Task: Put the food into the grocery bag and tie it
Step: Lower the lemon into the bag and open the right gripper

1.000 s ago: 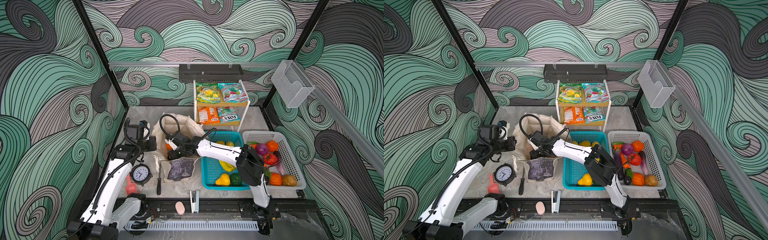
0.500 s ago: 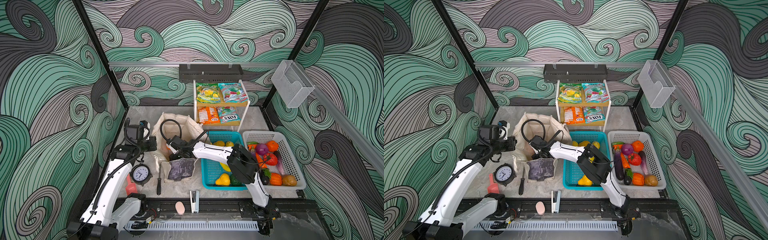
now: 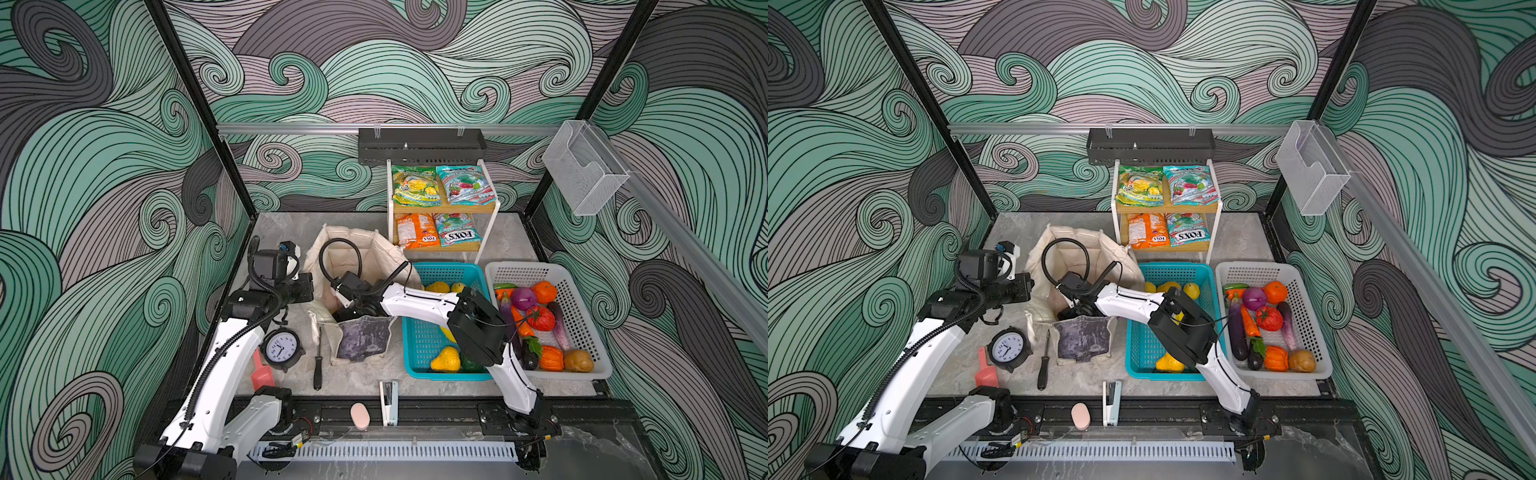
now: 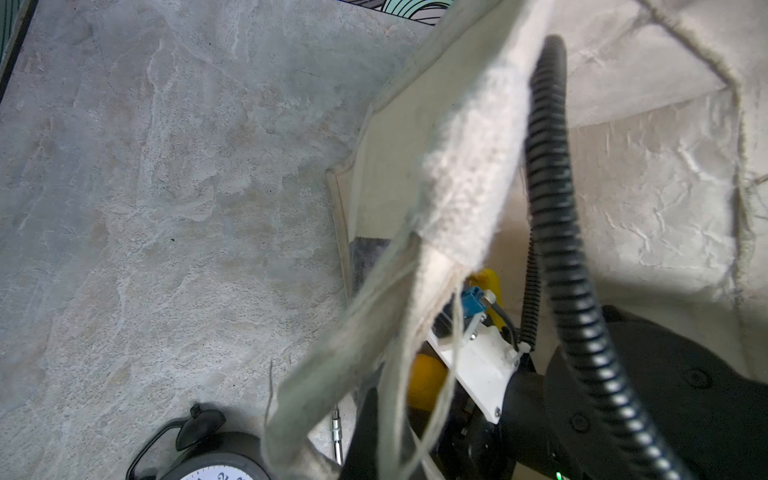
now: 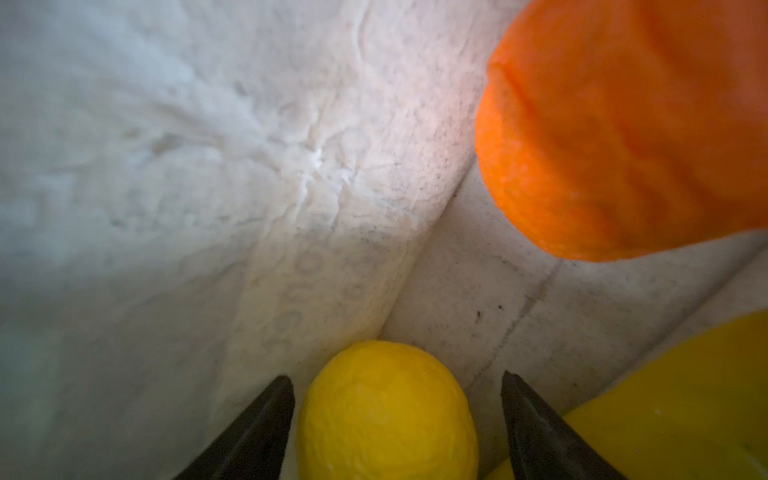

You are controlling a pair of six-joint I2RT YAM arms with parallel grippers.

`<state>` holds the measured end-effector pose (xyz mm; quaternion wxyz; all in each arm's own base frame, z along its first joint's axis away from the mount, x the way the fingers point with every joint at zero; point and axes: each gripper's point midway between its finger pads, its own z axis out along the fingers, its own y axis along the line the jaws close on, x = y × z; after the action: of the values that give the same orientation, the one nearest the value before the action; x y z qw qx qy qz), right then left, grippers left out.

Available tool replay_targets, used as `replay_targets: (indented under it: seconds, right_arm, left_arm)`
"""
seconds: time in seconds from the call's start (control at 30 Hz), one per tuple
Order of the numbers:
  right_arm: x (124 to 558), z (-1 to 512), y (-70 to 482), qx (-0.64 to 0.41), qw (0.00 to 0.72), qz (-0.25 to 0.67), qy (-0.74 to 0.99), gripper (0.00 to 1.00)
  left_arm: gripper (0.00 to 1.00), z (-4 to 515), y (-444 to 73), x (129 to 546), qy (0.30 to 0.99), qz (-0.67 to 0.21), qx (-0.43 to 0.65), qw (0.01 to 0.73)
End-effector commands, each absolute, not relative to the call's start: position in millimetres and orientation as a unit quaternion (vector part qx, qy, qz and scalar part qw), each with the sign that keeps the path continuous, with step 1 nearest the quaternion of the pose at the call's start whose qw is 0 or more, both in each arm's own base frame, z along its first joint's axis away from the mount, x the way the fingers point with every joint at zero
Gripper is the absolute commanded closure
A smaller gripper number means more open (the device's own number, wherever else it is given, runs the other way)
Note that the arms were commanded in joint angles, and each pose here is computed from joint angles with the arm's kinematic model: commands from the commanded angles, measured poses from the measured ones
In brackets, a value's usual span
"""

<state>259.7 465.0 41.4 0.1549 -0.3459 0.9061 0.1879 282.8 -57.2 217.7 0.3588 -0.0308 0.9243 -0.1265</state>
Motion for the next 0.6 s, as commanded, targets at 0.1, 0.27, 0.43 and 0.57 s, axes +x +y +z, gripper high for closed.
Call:
replay_targets:
  seconds: [0.1,0.27,0.43,0.57]
  right_arm:
    - [258.9,94.7,443.7,-0.335,0.173,0.177,0.909,0.00]
    - [254.7,150.6,431.8,-0.328,0.215,0.200,0.898,0.00]
    - [250.5,197.0,413.2,-0.322,0.257,0.215,0.885,0.00]
    - [251.8,227.0,388.1,-0.310,0.294,0.214,0.879,0.00]
  left_arm:
    - [1.00,224.9,-54.7,280.0,0.919,-0.127,-0.029,0.371]
    - [1.00,223.7,-53.2,280.0,0.920,-0.121,-0.027,0.371]
    - [1.00,224.6,-54.1,279.8,0.920,-0.124,-0.028,0.372]
    - [1.00,226.3,-53.5,280.0,0.918,-0.124,-0.029,0.375]
